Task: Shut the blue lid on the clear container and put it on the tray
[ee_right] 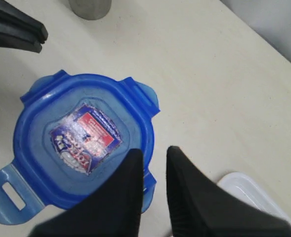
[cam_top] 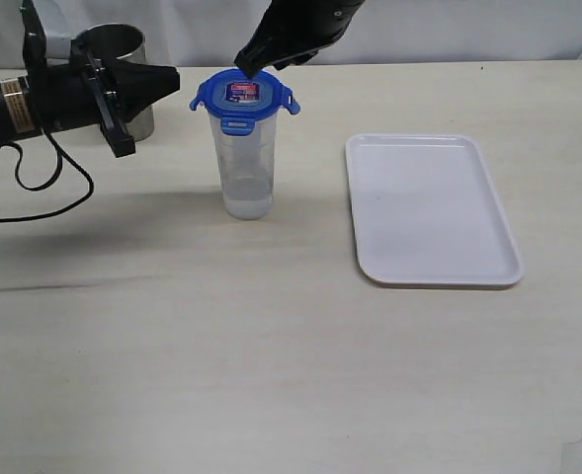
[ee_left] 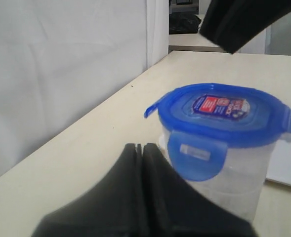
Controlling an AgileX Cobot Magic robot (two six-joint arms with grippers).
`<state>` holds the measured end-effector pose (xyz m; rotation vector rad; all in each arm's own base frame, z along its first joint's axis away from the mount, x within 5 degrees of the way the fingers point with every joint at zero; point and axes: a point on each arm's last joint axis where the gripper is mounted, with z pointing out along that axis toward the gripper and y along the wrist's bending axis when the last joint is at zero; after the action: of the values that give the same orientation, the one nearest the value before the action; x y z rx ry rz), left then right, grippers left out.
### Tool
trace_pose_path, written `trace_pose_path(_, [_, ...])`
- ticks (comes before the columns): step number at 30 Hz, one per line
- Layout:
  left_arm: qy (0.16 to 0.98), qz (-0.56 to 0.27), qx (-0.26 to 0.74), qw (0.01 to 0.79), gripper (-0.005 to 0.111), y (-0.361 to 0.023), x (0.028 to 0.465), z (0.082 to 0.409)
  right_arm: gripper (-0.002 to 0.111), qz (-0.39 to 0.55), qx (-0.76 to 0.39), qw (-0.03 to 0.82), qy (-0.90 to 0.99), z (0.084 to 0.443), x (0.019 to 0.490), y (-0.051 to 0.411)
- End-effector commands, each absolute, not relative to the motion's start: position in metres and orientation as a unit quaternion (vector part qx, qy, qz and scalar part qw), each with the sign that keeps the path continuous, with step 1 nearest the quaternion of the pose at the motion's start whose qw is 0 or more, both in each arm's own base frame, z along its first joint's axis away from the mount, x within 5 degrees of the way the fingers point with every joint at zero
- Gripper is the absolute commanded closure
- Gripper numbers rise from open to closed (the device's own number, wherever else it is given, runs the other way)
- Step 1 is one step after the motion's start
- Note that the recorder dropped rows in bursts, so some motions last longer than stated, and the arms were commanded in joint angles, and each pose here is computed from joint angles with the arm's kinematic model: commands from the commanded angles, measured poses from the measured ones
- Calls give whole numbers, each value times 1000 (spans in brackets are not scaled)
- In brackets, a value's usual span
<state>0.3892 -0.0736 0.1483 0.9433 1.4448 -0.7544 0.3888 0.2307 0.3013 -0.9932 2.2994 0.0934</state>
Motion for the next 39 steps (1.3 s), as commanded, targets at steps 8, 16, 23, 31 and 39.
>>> trace_pose_path(8, [645, -338, 425, 537, 107, -50, 372, 135, 90, 46, -344, 395, 851, 333, 386, 196])
trace_pose_path(16, [650, -344, 430, 523, 81, -51, 364, 127, 90, 46, -324, 428, 842, 322, 370, 167])
trace_pose_path(23, [667, -365, 405, 508, 18, -51, 363, 127, 90, 45, -315, 431, 845, 322, 364, 157])
trace_pose_path(31, [673, -379, 400, 494, 18, -64, 363, 96, 90, 49, -315, 429, 845, 322, 363, 158])
trace_pose_path(39, [645, -378, 426, 510, 18, -106, 360, 89, 90, 53, -309, 427, 848, 322, 363, 158])
